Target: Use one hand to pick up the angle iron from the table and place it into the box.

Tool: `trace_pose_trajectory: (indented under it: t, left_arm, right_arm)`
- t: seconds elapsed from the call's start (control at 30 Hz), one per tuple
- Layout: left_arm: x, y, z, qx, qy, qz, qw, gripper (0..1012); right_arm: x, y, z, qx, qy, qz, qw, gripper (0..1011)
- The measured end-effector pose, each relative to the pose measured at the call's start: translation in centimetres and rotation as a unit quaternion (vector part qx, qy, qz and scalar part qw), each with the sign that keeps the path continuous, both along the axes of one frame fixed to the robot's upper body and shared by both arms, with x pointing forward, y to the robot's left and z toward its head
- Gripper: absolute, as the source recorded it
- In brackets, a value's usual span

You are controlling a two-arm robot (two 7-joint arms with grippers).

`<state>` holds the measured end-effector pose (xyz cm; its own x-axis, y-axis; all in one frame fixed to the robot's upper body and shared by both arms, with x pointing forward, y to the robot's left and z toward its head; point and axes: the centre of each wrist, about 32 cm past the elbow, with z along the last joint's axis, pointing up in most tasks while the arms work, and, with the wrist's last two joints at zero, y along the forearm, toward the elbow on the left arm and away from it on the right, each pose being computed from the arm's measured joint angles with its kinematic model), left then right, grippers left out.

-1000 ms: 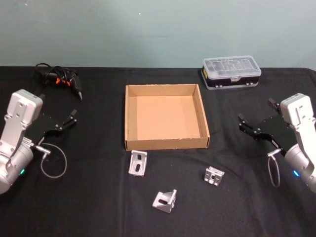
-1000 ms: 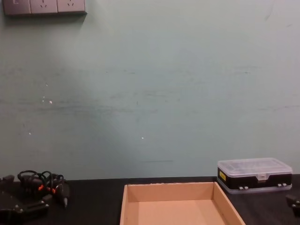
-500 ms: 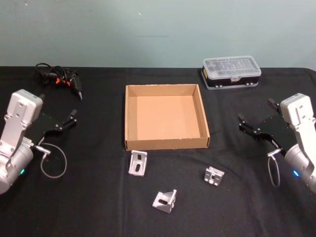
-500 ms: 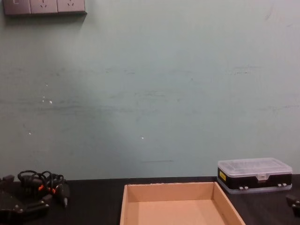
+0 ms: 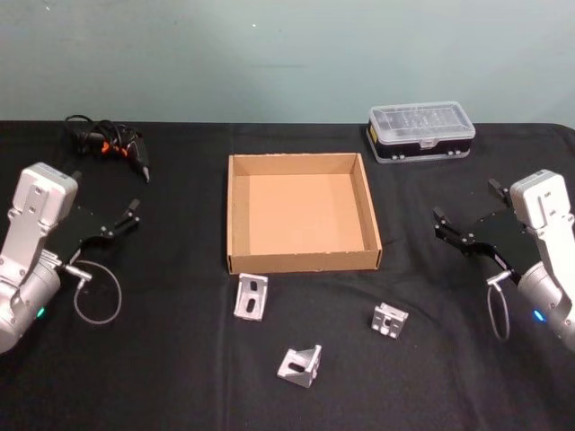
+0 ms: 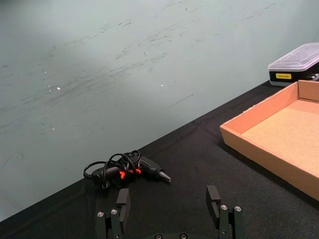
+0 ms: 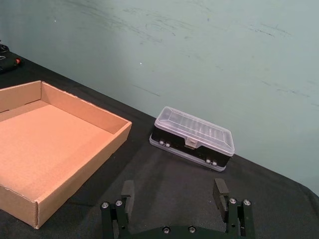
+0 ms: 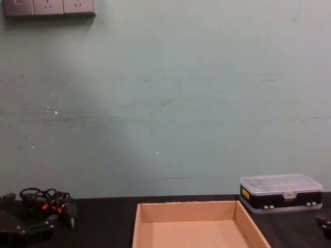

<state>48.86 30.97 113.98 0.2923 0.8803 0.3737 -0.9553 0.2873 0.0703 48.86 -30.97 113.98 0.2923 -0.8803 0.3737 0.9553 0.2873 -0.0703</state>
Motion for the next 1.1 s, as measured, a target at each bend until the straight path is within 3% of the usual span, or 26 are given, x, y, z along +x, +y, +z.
trace_pose_trajectory:
  t: [1.1]
  left_arm:
    - [0.00, 0.00, 0.00, 0.000, 0.000, 0.000, 1.0000, 1000]
  right_arm:
    - [0.00, 0.00, 0.00, 0.000, 0.000, 0.000, 1.0000, 1003]
